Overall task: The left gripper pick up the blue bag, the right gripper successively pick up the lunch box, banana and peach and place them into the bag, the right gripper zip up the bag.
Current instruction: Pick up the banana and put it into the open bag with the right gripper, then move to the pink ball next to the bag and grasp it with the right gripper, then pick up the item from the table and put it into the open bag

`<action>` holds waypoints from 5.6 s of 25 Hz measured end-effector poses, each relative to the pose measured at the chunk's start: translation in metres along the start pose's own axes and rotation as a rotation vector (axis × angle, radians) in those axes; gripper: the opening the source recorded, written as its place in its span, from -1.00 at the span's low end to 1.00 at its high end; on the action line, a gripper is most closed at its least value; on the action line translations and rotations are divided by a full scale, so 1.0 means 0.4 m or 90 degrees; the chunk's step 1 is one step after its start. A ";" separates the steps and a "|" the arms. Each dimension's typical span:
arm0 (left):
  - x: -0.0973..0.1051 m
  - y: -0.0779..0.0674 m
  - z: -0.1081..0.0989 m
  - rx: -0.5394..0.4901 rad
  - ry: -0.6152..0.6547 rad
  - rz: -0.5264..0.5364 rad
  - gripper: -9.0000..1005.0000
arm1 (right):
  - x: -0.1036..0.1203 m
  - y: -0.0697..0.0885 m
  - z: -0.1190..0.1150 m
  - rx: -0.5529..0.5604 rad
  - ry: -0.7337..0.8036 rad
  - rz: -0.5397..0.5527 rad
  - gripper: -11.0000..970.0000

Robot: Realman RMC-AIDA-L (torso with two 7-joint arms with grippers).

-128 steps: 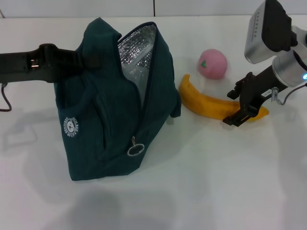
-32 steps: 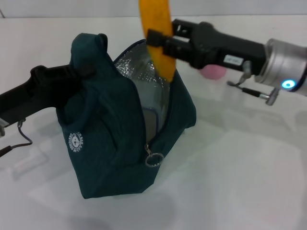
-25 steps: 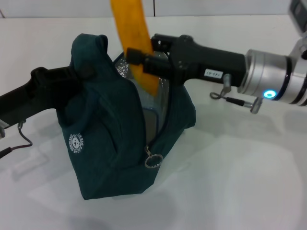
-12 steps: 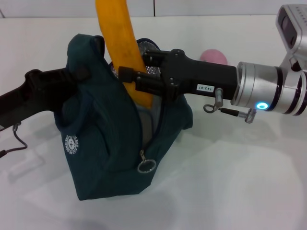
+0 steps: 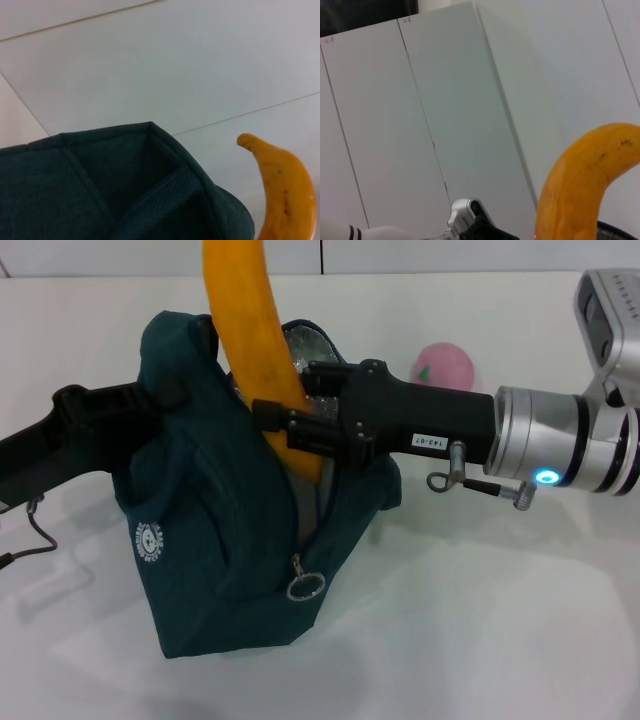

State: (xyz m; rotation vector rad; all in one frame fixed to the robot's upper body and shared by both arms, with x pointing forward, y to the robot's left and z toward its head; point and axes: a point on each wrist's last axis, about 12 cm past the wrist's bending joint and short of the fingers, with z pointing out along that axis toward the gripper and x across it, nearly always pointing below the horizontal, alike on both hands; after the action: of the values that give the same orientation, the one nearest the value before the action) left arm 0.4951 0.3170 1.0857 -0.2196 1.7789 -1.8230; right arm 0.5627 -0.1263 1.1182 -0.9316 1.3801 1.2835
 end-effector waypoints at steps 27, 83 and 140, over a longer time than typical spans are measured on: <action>0.003 -0.001 -0.001 0.003 0.002 0.004 -0.91 | 0.019 0.016 -0.007 -0.009 0.008 -0.029 0.29; 0.002 -0.002 -0.017 0.007 -0.021 0.004 -0.91 | -0.028 -0.240 -0.202 0.439 0.228 0.074 0.77; 0.002 -0.001 -0.019 0.006 -0.026 0.005 -0.91 | -0.111 -0.157 -0.303 0.385 0.013 0.011 -0.79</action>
State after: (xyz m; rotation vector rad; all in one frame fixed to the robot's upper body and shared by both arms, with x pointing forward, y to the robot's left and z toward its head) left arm 0.4904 0.3232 1.0850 -0.2442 1.7404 -1.8078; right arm 0.6137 -0.2587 1.1410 -0.5142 1.6614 0.7868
